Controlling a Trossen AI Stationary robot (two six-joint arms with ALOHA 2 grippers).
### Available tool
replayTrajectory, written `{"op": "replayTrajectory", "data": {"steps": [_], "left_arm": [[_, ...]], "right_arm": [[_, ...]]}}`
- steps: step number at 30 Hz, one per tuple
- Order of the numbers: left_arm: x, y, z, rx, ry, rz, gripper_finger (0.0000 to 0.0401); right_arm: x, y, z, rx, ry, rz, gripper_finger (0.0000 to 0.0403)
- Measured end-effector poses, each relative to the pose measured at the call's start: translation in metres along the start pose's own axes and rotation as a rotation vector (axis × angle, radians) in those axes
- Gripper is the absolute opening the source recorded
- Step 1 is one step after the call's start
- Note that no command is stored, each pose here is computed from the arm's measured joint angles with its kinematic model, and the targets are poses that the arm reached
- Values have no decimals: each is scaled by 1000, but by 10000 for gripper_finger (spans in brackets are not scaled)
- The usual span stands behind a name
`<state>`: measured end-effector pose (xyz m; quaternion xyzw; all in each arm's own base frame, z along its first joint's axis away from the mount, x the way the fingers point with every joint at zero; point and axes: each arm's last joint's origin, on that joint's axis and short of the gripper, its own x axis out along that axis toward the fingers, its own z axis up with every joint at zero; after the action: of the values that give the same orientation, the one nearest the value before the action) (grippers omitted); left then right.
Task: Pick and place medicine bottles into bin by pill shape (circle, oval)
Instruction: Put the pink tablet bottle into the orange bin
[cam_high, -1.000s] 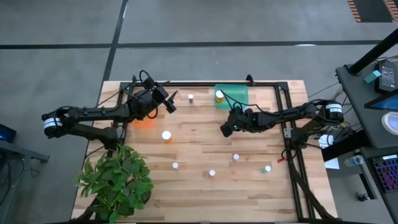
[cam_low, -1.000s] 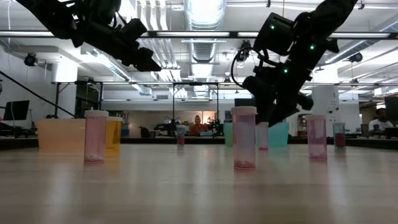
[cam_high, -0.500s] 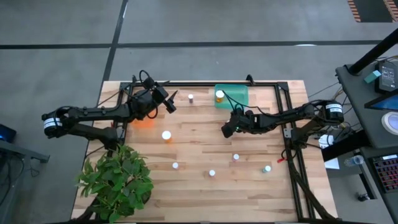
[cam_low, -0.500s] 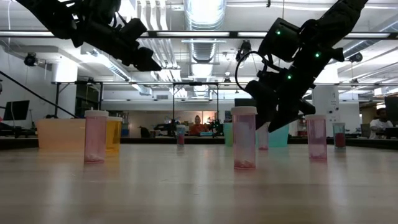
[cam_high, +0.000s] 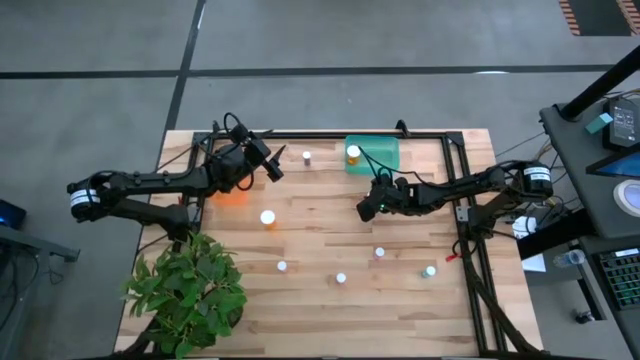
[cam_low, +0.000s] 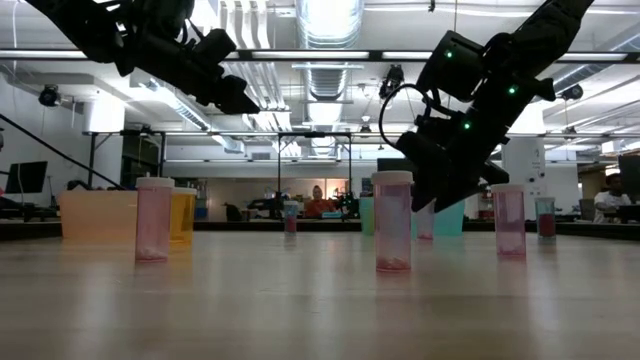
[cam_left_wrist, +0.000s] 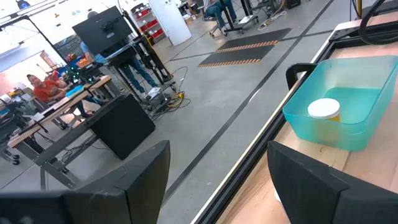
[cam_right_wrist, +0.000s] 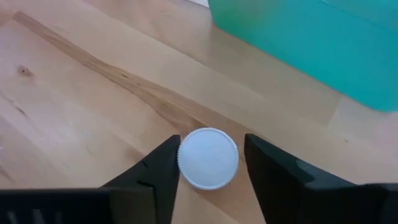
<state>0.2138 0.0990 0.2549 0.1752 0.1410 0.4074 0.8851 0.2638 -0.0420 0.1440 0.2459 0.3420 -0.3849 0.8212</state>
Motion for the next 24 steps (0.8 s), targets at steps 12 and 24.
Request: {"op": "replayTrajectory", "data": {"steps": [12,24], "left_arm": [[0,0,0,0,0,0,248],[0,0,0,-1,0,0,248]], "right_arm": [[0,2,2,-1,-22,20,102],[0,2,3,-63,-28,24,105]]}}
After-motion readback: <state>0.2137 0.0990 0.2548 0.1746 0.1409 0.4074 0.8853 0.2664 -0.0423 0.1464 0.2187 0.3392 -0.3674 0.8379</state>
